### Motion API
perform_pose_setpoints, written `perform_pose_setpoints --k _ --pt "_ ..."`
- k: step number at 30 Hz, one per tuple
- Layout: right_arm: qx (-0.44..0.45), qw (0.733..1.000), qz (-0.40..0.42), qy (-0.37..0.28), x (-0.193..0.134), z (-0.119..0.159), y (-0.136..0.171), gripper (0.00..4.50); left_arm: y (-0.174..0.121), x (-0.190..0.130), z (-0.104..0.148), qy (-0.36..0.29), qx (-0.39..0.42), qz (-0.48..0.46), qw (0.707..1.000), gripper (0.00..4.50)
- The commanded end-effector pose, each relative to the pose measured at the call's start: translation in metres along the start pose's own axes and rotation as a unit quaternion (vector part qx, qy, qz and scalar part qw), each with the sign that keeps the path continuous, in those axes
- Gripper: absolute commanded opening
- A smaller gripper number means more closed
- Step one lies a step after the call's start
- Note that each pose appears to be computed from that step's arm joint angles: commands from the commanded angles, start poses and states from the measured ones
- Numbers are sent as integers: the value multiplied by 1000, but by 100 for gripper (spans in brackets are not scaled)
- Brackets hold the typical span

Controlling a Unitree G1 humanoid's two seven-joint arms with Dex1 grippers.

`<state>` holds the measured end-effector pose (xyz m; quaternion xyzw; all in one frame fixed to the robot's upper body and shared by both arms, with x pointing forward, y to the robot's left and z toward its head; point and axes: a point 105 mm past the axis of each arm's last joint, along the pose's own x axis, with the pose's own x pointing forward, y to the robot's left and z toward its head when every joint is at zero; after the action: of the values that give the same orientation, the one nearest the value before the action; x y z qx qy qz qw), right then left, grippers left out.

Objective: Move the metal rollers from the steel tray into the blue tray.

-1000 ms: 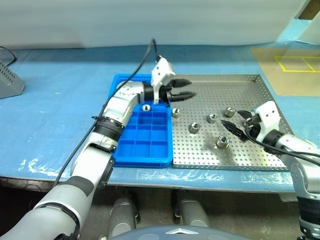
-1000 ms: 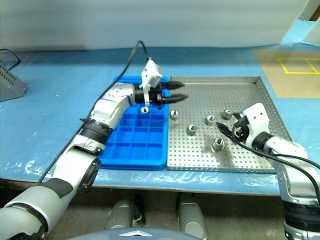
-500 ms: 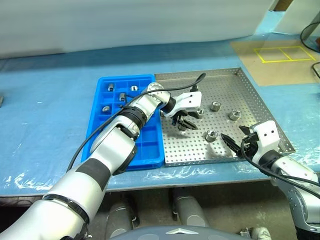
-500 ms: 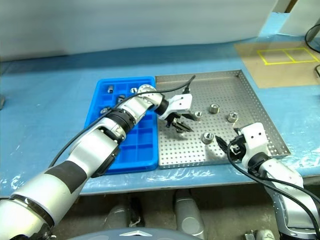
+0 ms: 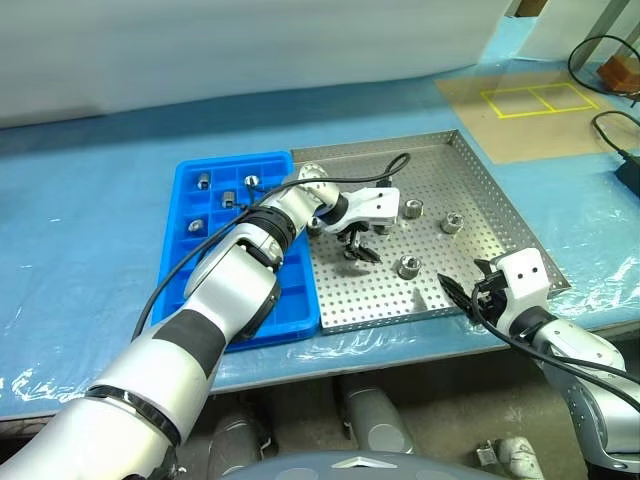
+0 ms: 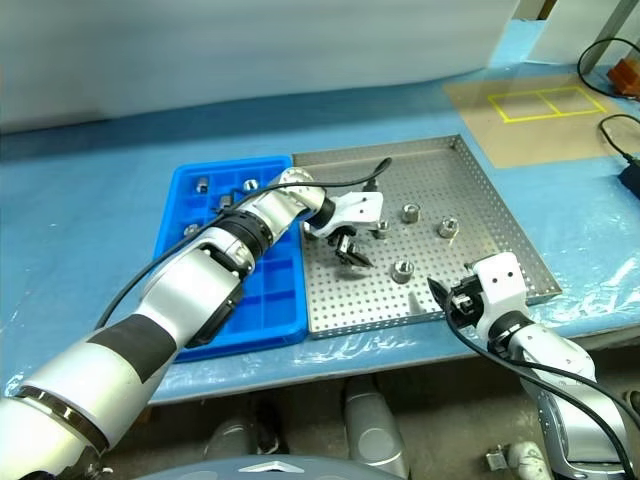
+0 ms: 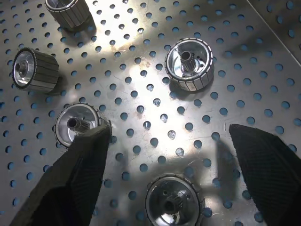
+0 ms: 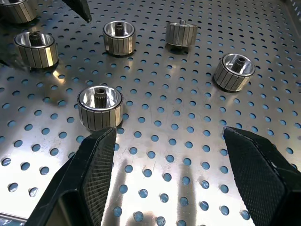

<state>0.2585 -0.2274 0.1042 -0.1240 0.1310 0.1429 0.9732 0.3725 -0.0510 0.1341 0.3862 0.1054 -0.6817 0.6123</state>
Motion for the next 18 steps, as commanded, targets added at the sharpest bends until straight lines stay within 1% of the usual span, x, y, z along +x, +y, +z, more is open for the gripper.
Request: perform_pose_setpoints --k 1,5,10,12,14,18 --pt "-18 1000 1 -16 1 9 1 373 4 -7 -2 13 18 7 1000 448" --pt "-20 1000 -1 -12 3 6 0 373 1 -11 -10 30 21 -5 999 448" --pt "-19 1000 0 -13 5 6 3 373 -1 -8 -20 61 19 -9 998 448" --pt "-16 1000 -2 -13 5 6 2 373 -7 -5 -29 81 17 -22 996 448" --pt "-17 1000 -11 -8 5 4 -1 373 -8 -2 -37 102 10 -17 995 448" --pt "-17 1000 -16 -5 3 2 -1 373 -6 2 -41 116 -1 4 993 448"
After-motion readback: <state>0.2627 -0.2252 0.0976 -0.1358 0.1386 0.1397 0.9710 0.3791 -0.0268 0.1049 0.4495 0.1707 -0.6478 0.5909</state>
